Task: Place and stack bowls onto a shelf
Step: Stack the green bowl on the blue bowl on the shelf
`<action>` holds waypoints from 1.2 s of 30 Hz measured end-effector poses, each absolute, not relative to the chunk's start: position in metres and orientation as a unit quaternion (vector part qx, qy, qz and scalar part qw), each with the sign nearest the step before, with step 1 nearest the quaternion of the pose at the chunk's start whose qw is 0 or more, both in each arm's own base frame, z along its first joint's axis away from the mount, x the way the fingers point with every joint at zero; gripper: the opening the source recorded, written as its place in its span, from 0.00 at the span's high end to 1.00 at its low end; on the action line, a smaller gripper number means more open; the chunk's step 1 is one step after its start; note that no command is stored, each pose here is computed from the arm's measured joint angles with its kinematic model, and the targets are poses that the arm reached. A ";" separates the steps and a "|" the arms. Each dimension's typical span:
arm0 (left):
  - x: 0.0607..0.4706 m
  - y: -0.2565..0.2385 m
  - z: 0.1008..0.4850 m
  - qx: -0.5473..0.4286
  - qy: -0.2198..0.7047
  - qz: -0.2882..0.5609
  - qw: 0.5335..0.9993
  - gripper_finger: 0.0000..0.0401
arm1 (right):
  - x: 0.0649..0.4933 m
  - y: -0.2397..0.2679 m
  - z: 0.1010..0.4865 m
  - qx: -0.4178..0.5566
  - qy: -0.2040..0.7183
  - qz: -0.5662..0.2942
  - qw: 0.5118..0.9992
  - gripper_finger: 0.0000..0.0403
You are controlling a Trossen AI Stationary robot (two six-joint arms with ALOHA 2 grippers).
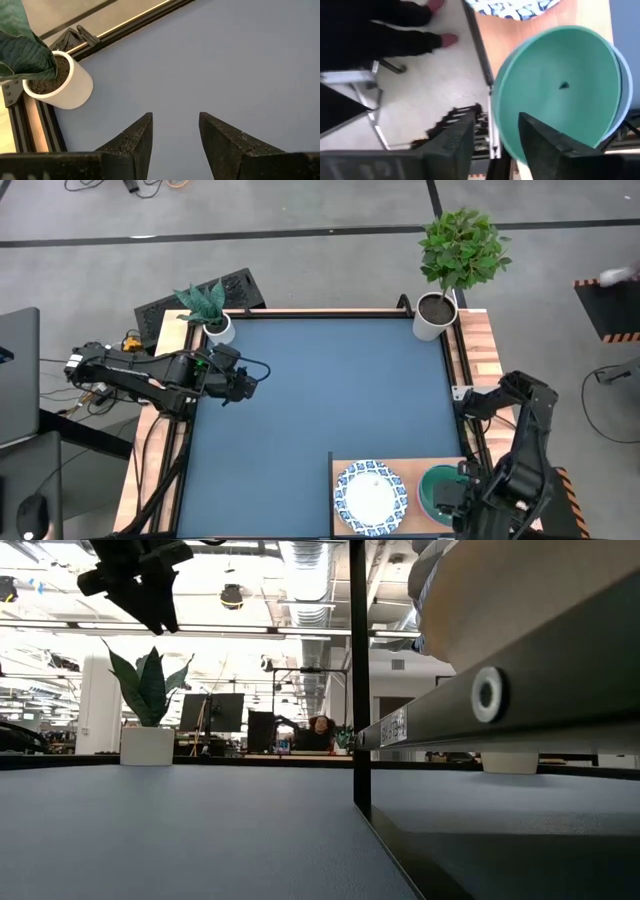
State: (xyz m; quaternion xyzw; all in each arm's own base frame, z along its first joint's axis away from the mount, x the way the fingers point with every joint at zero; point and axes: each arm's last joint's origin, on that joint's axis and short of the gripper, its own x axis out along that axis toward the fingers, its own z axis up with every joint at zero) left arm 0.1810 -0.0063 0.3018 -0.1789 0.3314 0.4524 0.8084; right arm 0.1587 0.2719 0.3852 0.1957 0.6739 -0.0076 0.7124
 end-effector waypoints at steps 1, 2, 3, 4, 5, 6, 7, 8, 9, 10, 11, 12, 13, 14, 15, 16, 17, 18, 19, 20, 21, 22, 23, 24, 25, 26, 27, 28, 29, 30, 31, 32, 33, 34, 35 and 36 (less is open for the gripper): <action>0.181 -0.006 0.302 -0.179 0.331 0.453 0.808 0.63 | 0.159 0.270 0.391 0.205 0.669 -0.004 0.715 0.57; 0.181 -0.006 0.302 -0.179 0.331 0.453 0.808 0.63 | 0.158 0.268 0.395 0.212 0.666 -0.007 0.716 0.61; 0.181 -0.006 0.302 -0.178 0.330 0.454 0.808 0.63 | 0.157 0.267 0.399 0.215 0.663 -0.011 0.716 0.66; 0.181 -0.006 0.302 -0.176 0.328 0.456 0.809 0.63 | 0.156 0.266 0.401 0.218 0.660 -0.014 0.719 0.72; 0.181 -0.006 0.302 -0.173 0.325 0.458 0.809 0.63 | 0.155 0.267 0.402 0.221 0.655 -0.016 0.722 0.80; 0.181 -0.006 0.302 -0.172 0.324 0.460 0.809 0.63 | 0.155 0.267 0.402 0.222 0.651 -0.020 0.725 0.87; 0.181 -0.006 0.302 -0.171 0.322 0.461 0.809 0.63 | 0.155 0.267 0.402 0.223 0.646 -0.026 0.730 0.93; 0.181 -0.006 0.302 -0.170 0.321 0.462 0.809 0.63 | 0.154 0.268 0.401 0.224 0.640 -0.034 0.734 0.95; 0.181 -0.005 0.302 -0.169 0.320 0.463 0.809 0.63 | 0.155 0.271 0.398 0.226 0.637 -0.043 0.736 0.95; 0.181 -0.005 0.303 -0.168 0.319 0.464 0.809 0.63 | 0.157 0.273 0.395 0.226 0.637 -0.052 0.735 0.95; 0.181 -0.005 0.303 -0.167 0.318 0.465 0.809 0.63 | 0.160 0.276 0.390 0.224 0.637 -0.061 0.735 0.94; 0.181 -0.005 0.303 -0.166 0.318 0.466 0.809 0.63 | 0.162 0.281 0.385 0.219 0.640 -0.068 0.733 0.94; 0.181 -0.005 0.303 -0.166 0.318 0.466 0.809 0.63 | 0.164 0.285 0.380 0.213 0.643 -0.073 0.732 0.95; 0.181 -0.005 0.303 -0.166 0.317 0.466 0.809 0.63 | 0.165 0.289 0.375 0.208 0.645 -0.078 0.731 0.95; 0.181 -0.005 0.303 -0.166 0.317 0.466 0.809 0.63 | 0.166 0.293 0.371 0.202 0.648 -0.081 0.730 0.96; 0.181 -0.005 0.303 -0.166 0.317 0.466 0.809 0.63 | 0.168 0.296 0.367 0.197 0.648 -0.086 0.730 0.96; 0.181 -0.005 0.303 -0.166 0.317 0.466 0.809 0.63 | 0.170 0.299 0.362 0.194 0.648 -0.092 0.731 0.96; 0.181 -0.005 0.303 -0.166 0.317 0.466 0.809 0.63 | 0.171 0.302 0.358 0.190 0.648 -0.099 0.731 0.96; 0.181 -0.005 0.303 -0.166 0.317 0.466 0.809 0.63 | 0.173 0.305 0.353 0.186 0.650 -0.104 0.730 0.96; 0.181 -0.005 0.303 -0.166 0.317 0.466 0.809 0.63 | 0.175 0.308 0.349 0.182 0.651 -0.108 0.729 0.96; 0.181 -0.005 0.303 -0.166 0.317 0.466 0.809 0.63 | 0.176 0.310 0.346 0.181 0.651 -0.109 0.729 0.96; 0.181 -0.005 0.303 -0.166 0.317 0.466 0.809 0.63 | 0.177 0.312 0.344 0.180 0.652 -0.110 0.729 0.96; 0.181 -0.005 0.303 -0.166 0.317 0.466 0.809 0.63 | 0.177 0.312 0.343 0.180 0.652 -0.110 0.729 0.96; 0.181 -0.005 0.303 -0.166 0.317 0.466 0.809 0.63 | 0.176 0.313 0.343 0.178 0.651 -0.109 0.730 0.96; 0.181 -0.005 0.303 -0.166 0.317 0.466 0.809 0.63 | 0.175 0.313 0.343 0.176 0.650 -0.108 0.732 0.96; 0.181 -0.005 0.303 -0.165 0.317 0.466 0.809 0.63 | 0.174 0.313 0.344 0.175 0.649 -0.109 0.732 0.96; 0.181 -0.005 0.303 -0.166 0.317 0.466 0.809 0.63 | 0.175 0.312 0.345 0.181 0.646 -0.114 0.732 0.96; 0.181 -0.005 0.303 -0.166 0.317 0.466 0.809 0.63 | 0.174 0.310 0.348 0.190 0.641 -0.116 0.734 0.96; 0.181 -0.005 0.303 -0.166 0.318 0.465 0.809 0.63 | 0.172 0.307 0.354 0.200 0.631 -0.117 0.740 0.96; 0.181 -0.005 0.303 -0.167 0.319 0.465 0.809 0.63 | 0.169 0.303 0.362 0.208 0.616 -0.118 0.751 0.96; 0.181 -0.005 0.303 -0.167 0.319 0.464 0.809 0.63 | 0.167 0.299 0.372 0.223 0.594 -0.117 0.764 0.96; 0.181 -0.005 0.303 -0.167 0.320 0.464 0.809 0.63 | 0.164 0.295 0.380 0.236 0.570 -0.118 0.778 0.96; 0.181 -0.005 0.303 -0.168 0.320 0.464 0.809 0.63 | 0.161 0.292 0.385 0.245 0.549 -0.121 0.790 0.96; 0.181 -0.005 0.303 -0.168 0.320 0.464 0.809 0.63 | 0.157 0.290 0.388 0.252 0.534 -0.127 0.797 0.96; 0.181 -0.005 0.303 -0.167 0.319 0.464 0.809 0.63 | 0.155 0.290 0.389 0.256 0.527 -0.130 0.800 0.96; 0.181 -0.005 0.303 -0.167 0.319 0.464 0.809 0.63 | 0.154 0.291 0.387 0.255 0.528 -0.130 0.800 0.96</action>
